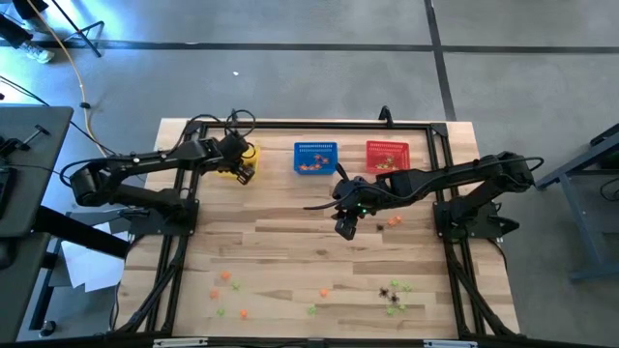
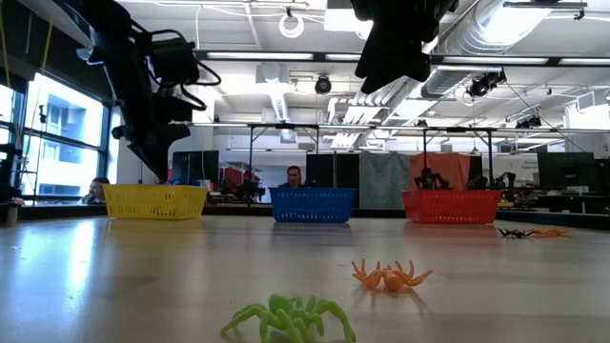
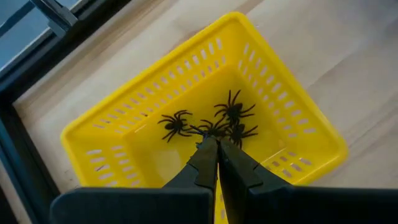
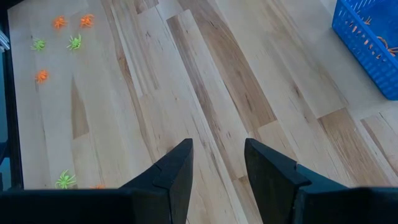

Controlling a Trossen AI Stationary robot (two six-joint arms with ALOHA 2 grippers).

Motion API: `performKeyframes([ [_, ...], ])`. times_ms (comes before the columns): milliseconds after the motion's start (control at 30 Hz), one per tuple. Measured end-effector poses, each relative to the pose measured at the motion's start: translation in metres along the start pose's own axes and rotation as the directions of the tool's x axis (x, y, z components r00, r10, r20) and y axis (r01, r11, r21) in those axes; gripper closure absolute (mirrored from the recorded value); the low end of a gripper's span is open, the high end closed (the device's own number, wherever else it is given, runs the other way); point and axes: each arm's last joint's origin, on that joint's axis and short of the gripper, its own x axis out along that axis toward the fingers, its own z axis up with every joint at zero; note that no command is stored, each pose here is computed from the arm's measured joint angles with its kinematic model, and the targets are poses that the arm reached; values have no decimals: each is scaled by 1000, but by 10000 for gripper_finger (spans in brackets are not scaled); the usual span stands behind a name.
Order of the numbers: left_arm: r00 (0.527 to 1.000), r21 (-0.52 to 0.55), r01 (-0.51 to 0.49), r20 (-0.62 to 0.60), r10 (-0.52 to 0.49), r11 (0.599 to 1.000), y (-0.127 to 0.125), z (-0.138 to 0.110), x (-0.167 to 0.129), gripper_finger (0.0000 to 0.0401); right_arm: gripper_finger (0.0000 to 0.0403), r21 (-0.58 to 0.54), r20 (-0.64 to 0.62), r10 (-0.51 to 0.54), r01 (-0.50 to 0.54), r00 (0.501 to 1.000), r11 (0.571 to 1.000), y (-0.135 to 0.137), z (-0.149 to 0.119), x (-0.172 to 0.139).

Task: Sort Halloween decoration
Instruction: Put the black spider toy into the yellow basket

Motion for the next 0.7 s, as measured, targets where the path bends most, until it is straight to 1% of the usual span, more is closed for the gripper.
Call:
performKeyframes([
  [267, 1000, -2, -4, 2, 4, 1000, 0, -6, 6, 399, 260, 0, 0, 0, 0, 1000, 1000, 0, 0, 0],
  [367, 1000, -31, -7, 14, 8, 999, 0, -5, 6, 388, 260, 0, 0, 0, 0, 1000, 1000, 0, 0, 0],
  [500, 1000, -63, 1, 28, 1, 998, -1, -3, 6, 355, 260, 0, 0, 0, 0, 1000, 1000, 0, 0, 0],
  [700, 999, -63, 21, 26, -19, 998, -2, -3, 6, 290, 260, 0, 0, 0, 0, 1000, 1000, 0, 0, 0],
])
